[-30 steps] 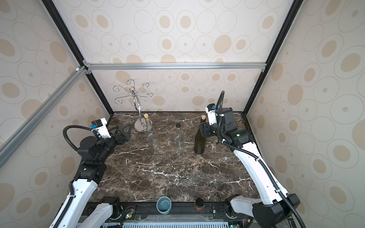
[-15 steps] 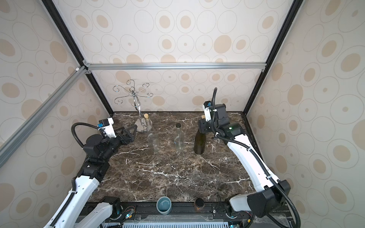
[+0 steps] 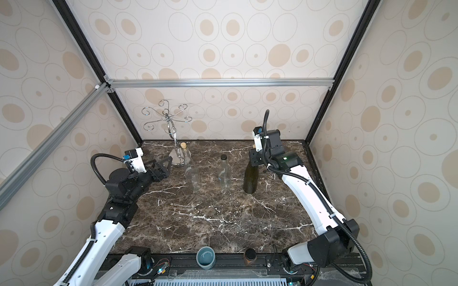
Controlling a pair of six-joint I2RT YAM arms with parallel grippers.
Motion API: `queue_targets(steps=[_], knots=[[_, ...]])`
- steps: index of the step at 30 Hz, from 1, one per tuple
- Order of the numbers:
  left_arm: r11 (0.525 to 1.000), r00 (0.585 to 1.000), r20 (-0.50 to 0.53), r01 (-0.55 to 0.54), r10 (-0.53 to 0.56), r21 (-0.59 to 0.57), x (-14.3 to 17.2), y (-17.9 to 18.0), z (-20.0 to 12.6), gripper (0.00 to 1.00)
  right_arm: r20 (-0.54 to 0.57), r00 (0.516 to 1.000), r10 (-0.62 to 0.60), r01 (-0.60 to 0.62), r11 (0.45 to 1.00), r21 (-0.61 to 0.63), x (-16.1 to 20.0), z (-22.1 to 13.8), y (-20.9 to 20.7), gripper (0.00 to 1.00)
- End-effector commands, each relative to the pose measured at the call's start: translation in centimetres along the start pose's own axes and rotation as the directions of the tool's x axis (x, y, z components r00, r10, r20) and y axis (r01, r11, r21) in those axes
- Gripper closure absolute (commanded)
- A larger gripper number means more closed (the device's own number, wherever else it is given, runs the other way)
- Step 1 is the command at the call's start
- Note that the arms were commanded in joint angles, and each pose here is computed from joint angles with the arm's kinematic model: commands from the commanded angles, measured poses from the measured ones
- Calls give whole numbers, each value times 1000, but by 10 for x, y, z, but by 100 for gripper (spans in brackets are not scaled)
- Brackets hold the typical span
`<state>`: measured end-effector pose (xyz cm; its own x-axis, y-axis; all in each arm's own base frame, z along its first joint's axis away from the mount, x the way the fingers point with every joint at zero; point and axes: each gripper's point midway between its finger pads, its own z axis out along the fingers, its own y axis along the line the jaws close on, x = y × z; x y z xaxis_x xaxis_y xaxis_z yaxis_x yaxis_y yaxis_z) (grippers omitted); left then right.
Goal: Remove the label from the bottle
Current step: Pick up the bottle from the center of the board.
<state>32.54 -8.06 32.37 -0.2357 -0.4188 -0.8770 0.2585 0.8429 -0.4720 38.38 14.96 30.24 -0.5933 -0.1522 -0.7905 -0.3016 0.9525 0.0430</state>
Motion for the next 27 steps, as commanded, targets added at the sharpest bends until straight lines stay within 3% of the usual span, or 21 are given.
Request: queue_targets(steps=[1, 12, 27], knots=[[1000, 1000, 20, -23, 23, 11, -10, -7, -2, 0, 29, 999, -16, 16, 1000, -11, -9, -5, 4, 58], [1000, 1000, 16, -26, 25, 15, -9, -7, 1, 0, 53, 997, -59, 61, 998, -24, -16, -17, 7, 75], [990, 996, -12, -88, 89, 107, -14, -34, 2, 0, 154, 962, -227, 262, 924, -278, -19, -72, 72, 80]])
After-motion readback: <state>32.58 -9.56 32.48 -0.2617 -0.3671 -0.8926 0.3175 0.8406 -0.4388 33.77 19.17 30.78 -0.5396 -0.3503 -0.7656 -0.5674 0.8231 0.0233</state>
